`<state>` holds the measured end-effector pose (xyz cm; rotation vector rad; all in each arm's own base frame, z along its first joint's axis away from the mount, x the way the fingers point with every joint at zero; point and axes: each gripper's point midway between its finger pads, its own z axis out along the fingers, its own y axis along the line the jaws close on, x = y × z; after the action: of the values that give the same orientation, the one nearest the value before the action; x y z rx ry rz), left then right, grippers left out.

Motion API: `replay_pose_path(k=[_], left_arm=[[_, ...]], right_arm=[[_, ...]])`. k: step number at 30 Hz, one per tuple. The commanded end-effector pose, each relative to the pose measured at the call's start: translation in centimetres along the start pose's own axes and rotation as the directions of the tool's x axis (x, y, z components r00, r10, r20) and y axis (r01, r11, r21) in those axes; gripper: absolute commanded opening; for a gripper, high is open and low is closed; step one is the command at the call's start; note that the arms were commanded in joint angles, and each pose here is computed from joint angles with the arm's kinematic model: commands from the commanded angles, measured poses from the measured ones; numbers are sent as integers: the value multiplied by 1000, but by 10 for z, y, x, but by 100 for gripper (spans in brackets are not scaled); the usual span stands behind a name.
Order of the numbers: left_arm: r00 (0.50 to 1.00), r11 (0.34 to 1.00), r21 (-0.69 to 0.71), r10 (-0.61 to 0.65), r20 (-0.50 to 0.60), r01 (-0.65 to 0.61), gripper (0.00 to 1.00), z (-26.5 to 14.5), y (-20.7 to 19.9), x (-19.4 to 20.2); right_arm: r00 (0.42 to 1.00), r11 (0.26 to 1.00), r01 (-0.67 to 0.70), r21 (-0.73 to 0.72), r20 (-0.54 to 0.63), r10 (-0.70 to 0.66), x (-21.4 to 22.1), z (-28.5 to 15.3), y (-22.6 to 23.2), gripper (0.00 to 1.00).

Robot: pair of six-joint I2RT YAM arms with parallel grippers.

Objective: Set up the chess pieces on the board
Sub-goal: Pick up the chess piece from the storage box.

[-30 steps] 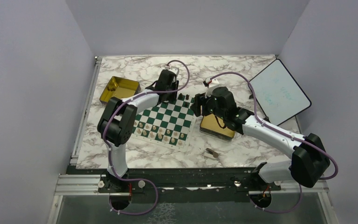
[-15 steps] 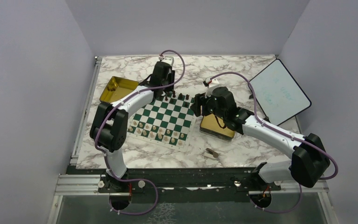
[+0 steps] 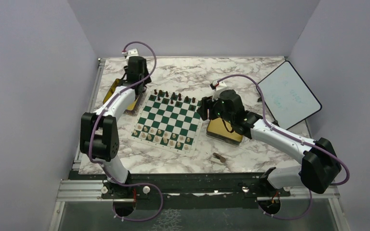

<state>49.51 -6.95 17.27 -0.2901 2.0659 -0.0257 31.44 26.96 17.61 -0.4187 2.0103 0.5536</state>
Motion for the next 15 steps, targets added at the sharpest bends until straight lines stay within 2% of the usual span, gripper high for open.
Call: replay_pose_path(k=[1, 6, 9, 12, 15], left_arm=[[973, 963, -151, -211, 97, 224, 51, -7, 59, -20], [907, 884, -215, -385, 172, 416, 51, -3, 105, -16], [882, 846, -254, -428, 199, 468, 50, 4, 126, -14], [895, 854, -276, -397, 202, 441, 48, 16, 137, -15], [948, 890, -330, -277, 157, 315, 47, 31, 148, -13]], right_arm=[[999, 1000, 17, -13, 39, -16, -8, -1, 4, 63], [999, 1000, 19, -8, 36, -19, -7, 0, 3, 63], [999, 1000, 19, -5, 36, -19, -7, 0, 3, 63], [999, 1000, 20, -3, 33, -20, -6, 1, 2, 63], [999, 1000, 20, -1, 30, -20, -6, 2, 2, 63]])
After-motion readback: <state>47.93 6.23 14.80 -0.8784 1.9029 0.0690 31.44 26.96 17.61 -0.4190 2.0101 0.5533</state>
